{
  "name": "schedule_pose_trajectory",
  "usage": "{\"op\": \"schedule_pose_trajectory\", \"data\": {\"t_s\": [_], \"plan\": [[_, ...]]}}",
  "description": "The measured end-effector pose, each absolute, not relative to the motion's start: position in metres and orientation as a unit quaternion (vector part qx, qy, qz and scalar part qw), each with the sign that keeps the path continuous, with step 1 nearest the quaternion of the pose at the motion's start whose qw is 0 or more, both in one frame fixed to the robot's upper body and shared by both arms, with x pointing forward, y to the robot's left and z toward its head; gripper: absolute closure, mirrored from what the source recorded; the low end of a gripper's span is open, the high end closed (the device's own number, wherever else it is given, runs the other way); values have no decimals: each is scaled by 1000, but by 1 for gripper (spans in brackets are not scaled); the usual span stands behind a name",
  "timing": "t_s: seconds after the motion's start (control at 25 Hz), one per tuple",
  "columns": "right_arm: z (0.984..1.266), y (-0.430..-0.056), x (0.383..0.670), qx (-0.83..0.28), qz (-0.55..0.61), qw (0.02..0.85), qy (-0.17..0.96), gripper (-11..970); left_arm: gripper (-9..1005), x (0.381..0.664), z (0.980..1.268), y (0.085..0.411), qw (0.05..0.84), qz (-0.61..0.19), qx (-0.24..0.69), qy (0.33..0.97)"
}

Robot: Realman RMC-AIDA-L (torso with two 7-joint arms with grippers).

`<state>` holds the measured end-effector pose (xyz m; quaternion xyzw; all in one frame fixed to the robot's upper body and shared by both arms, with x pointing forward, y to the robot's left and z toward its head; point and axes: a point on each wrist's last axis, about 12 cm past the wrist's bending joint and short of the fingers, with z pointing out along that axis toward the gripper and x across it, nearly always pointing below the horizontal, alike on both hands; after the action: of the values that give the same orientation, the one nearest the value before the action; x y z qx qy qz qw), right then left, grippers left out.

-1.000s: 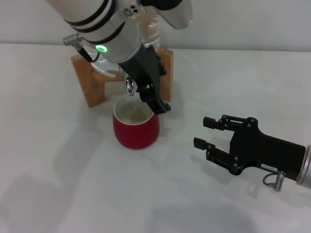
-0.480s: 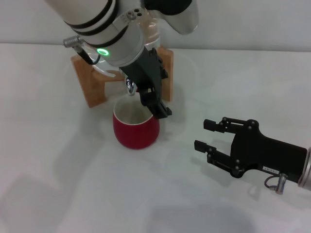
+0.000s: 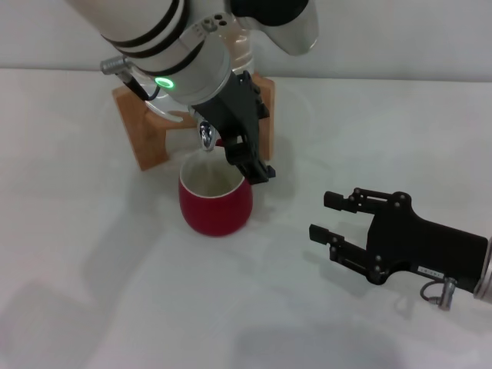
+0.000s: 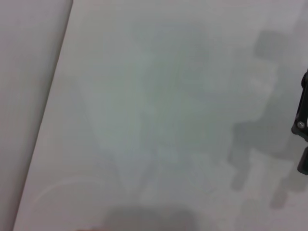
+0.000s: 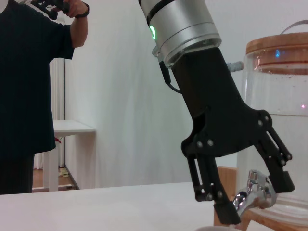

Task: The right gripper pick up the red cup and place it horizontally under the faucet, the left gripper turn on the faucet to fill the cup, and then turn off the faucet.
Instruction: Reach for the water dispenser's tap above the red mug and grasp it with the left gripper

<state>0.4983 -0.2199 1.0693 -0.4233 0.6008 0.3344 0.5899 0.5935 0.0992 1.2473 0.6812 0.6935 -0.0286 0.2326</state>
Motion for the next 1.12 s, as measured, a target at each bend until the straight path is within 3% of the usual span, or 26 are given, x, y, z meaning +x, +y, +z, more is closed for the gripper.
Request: {"op": "schedule_pose_trajectory", "data": {"t_s": [1.12], "plan": [[1067, -224, 494, -416, 340, 591, 602, 491, 109, 587, 1251, 106, 228, -9, 674, 703]]}}
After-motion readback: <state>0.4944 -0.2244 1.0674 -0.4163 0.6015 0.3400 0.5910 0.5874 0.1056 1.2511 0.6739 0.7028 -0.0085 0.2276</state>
